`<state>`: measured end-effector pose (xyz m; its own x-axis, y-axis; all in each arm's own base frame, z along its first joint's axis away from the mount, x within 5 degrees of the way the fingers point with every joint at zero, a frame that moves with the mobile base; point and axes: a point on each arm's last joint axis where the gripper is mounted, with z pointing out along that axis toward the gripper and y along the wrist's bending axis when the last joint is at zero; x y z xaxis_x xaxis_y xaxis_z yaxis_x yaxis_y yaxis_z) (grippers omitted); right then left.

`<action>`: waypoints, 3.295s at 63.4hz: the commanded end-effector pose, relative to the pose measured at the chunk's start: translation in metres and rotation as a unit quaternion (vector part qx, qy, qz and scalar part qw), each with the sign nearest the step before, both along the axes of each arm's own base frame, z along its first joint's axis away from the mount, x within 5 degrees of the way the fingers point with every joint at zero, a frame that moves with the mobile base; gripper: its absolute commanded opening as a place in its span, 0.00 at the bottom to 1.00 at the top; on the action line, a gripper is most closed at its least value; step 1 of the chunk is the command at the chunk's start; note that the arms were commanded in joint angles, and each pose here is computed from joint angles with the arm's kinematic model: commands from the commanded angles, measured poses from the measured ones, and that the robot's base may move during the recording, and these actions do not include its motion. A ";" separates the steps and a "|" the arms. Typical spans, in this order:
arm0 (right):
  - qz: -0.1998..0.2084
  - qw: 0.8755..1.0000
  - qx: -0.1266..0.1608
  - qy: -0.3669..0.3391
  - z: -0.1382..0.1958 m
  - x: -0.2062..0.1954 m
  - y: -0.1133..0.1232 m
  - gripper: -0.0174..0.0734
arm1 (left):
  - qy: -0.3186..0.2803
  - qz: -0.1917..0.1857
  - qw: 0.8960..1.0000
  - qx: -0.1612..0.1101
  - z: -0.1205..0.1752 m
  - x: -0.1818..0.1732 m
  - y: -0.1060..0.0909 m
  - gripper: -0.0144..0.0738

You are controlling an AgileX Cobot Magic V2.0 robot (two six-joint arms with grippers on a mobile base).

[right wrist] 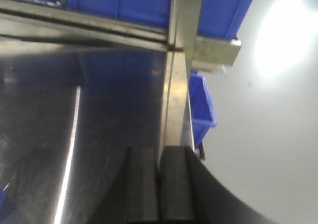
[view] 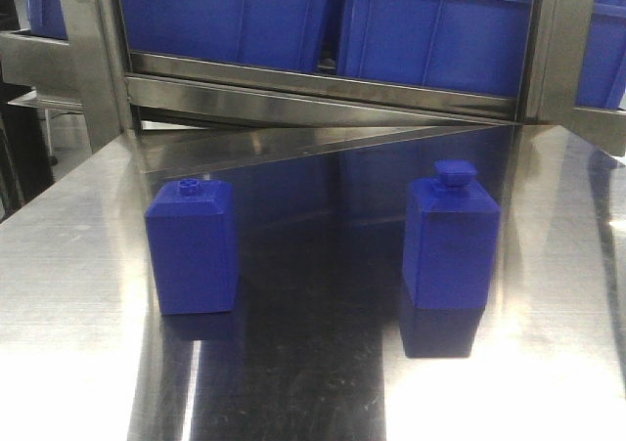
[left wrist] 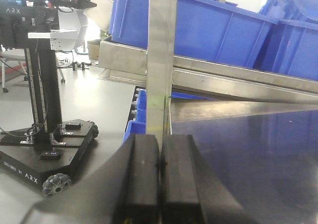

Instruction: Pick and sort blue part to right shelf

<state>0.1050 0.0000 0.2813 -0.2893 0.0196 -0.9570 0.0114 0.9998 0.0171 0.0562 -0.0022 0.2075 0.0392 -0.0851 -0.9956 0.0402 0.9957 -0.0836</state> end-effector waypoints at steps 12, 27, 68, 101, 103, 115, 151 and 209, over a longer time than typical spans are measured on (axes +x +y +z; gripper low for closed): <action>0.023 0.995 0.068 0.070 0.019 0.043 0.018 0.26 | -0.041 0.004 0.999 -0.004 0.001 -0.001 0.001 0.30; 0.056 0.974 0.053 0.215 0.014 0.079 0.048 0.71 | -0.041 0.004 0.999 -0.004 0.001 -0.001 0.001 0.30; 0.037 0.895 0.078 0.438 0.046 0.155 0.159 0.87 | -0.041 0.004 0.999 -0.004 0.001 -0.001 0.001 0.30; 0.051 0.869 0.043 0.490 0.004 0.174 0.188 0.87 | -0.041 0.004 0.999 -0.004 0.001 -0.001 0.001 0.30; 0.050 0.868 0.041 0.493 0.001 0.174 0.188 0.87 | -0.041 0.004 0.999 -0.004 0.001 -0.001 0.001 0.30; 0.047 0.863 0.036 0.502 -0.018 0.173 0.187 0.87 | -0.041 0.004 0.999 -0.004 0.001 -0.001 0.001 0.30; 0.052 0.859 0.034 0.508 -0.027 0.173 0.195 0.60 | -0.041 0.004 0.999 -0.004 0.001 -0.001 0.001 0.30; 0.103 0.964 0.002 0.246 0.009 0.108 0.042 0.59 | -0.041 0.004 0.999 -0.004 0.001 -0.001 0.001 0.30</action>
